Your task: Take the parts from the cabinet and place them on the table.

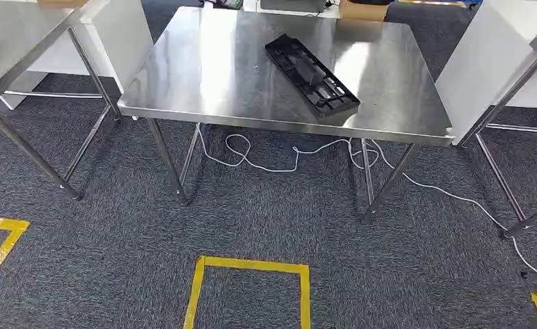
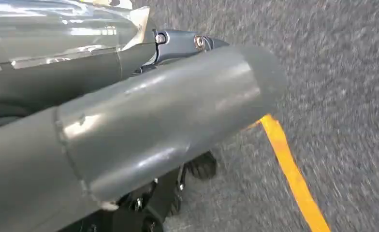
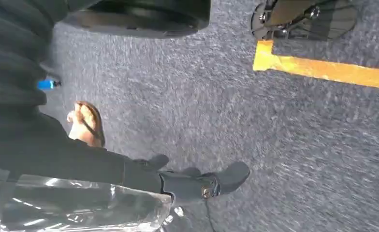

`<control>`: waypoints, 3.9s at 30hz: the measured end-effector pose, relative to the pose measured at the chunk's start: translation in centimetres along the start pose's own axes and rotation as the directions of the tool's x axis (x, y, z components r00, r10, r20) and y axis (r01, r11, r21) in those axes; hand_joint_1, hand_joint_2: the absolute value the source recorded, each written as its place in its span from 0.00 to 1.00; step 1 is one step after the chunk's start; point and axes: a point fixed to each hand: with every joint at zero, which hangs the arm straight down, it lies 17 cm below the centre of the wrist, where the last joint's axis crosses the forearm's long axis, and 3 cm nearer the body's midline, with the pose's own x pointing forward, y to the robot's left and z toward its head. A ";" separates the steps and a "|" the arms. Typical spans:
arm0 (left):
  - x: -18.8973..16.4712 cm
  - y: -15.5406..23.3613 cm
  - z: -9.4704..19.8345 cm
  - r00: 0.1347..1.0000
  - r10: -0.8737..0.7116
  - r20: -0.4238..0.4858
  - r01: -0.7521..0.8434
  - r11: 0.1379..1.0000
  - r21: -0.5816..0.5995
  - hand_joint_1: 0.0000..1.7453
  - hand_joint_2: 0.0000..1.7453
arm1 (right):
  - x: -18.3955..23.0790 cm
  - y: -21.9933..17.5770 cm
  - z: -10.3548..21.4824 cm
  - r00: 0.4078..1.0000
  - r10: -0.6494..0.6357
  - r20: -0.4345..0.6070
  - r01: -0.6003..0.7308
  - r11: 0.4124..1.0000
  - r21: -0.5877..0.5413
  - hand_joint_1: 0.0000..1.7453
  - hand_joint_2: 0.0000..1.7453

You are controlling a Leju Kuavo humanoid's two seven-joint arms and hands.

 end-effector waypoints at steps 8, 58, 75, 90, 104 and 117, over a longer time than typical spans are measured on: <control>-0.4 0.2 0.2 0.999 -0.032 0.000 0.032 0.999 0.021 0.00 0.00 | 1.8 -1.2 -0.4 0.998 0.010 0.058 -0.008 0.999 -0.033 0.00 1.00; 1.4 -3.1 0.2 0.922 -0.358 0.149 0.381 0.907 -0.179 0.00 0.00 | -2.2 -1.0 -1.0 0.935 -0.354 -0.031 0.354 0.935 0.016 0.00 0.00; 1.6 -4.0 0.4 0.884 -0.428 0.189 0.461 0.863 -0.207 0.00 0.00 | -4.5 -2.0 -1.4 0.900 -0.427 -0.086 0.426 0.904 -0.036 0.00 0.00; 1.8 -3.4 0.1 0.875 -0.445 0.189 0.477 0.858 -0.191 0.00 0.00 | -4.7 -1.6 -1.1 0.896 -0.432 -0.099 0.431 0.902 -0.037 0.00 0.00; 1.9 -3.4 0.1 0.873 -0.446 0.197 0.480 0.857 -0.189 0.00 0.00 | -4.9 -1.6 -1.1 0.895 -0.435 -0.102 0.434 0.900 -0.040 0.00 0.00; 1.9 -3.4 0.2 0.869 -0.453 0.200 0.487 0.852 -0.189 0.00 0.00 | -5.5 -1.6 -1.1 0.899 -0.418 -0.130 0.414 0.908 -0.059 0.00 0.00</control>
